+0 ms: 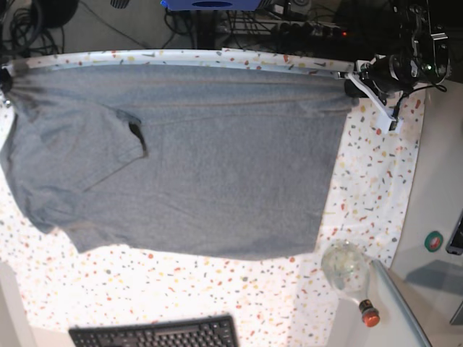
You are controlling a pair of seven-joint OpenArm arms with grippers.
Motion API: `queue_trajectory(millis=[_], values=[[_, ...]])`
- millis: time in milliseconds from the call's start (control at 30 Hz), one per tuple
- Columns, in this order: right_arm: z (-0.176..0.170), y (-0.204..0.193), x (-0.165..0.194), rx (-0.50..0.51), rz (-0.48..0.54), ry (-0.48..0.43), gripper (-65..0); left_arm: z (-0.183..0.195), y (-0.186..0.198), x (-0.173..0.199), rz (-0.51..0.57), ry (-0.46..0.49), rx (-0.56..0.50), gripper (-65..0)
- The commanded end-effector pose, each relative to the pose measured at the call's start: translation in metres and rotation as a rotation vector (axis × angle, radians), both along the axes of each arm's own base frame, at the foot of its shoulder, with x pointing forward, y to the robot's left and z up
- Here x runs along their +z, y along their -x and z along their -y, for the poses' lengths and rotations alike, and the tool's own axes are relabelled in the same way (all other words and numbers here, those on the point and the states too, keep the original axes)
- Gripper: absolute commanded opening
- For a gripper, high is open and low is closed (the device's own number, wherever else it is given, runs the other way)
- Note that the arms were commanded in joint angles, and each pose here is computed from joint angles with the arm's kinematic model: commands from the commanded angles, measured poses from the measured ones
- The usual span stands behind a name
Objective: Layout the t-shirt on the table in an organized manner, then fold the t-shirt properly
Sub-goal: 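Lift the shirt with both grippers and swing it over the table, then lay the shirt flat and release it from both grippers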
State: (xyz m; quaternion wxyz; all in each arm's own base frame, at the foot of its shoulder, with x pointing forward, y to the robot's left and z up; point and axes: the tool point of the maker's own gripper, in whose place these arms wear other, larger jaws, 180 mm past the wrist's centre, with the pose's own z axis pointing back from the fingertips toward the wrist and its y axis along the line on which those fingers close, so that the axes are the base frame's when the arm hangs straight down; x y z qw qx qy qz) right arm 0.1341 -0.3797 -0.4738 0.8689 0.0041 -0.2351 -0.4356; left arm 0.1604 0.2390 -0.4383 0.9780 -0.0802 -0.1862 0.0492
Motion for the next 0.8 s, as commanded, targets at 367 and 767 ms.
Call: queue_trajectory(millis=[367, 767], values=[[0.003, 0.002, 0.013, 0.005, 0.027, 0.054, -35.6, -0.01, 0.002, 0.006, 0.038, -0.035, 0.012, -58.9], [0.014, 0.008, 0.063, -0.1, 0.108, 0.114, -29.4, -0.046, -0.013, 0.047, 0.16, -0.113, 0.087, -8.2]])
